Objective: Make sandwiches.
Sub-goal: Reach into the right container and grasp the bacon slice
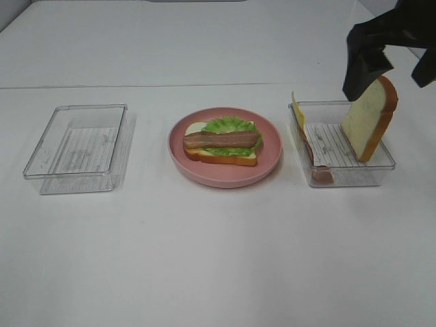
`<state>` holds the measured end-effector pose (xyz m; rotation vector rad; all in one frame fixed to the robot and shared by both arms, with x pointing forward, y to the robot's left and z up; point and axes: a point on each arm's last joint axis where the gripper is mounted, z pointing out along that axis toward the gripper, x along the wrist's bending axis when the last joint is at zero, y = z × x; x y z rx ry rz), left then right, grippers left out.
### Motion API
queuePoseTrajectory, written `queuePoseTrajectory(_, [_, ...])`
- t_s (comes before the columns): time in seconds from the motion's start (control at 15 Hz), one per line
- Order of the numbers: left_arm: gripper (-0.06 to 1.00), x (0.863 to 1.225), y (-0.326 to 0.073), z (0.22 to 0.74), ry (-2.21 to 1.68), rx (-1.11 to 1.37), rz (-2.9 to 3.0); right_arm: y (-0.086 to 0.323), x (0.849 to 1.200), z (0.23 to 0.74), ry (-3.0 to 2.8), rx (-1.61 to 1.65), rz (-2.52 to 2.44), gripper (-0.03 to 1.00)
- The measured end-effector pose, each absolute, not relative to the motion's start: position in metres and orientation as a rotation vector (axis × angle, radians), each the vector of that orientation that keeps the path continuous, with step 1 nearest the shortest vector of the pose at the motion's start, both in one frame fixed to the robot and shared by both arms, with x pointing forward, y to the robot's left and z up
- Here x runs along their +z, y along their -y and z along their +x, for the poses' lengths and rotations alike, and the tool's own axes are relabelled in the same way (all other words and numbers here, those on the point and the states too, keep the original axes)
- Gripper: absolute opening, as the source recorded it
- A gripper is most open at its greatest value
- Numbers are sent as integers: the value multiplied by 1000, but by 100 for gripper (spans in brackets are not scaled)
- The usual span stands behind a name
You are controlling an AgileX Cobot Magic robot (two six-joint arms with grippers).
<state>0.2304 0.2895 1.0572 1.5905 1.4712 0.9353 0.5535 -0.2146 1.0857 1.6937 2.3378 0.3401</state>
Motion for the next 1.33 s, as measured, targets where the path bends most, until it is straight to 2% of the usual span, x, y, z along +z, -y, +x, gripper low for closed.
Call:
queuePoseTrajectory(0.2, [97, 1057, -290, 230, -1471, 935, 1591, 184, 1064, 577, -2413, 293, 1672, 96])
queuePoseTrajectory(0.4, [97, 1057, -290, 230, -1471, 935, 1591, 174, 1045, 602, -2439, 248, 1687, 96])
queuePoseTrajectory(0.6, [97, 1057, -290, 230, -1471, 935, 1591, 168, 1029, 616, -2455, 220, 1697, 96])
queuePoseTrajectory(0.67, [97, 1057, -290, 230, -1471, 935, 1591, 166, 1008, 624, -2485, 171, 1701, 96])
queuePoseTrajectory(1.07, [97, 1057, -290, 230, -1471, 935, 1591, 160, 966, 639, -2523, 127, 1689, 95])
queuePoseTrajectory(1.33, [97, 1057, -290, 230, -1471, 935, 1591, 158, 948, 644, -2534, 109, 1691, 86])
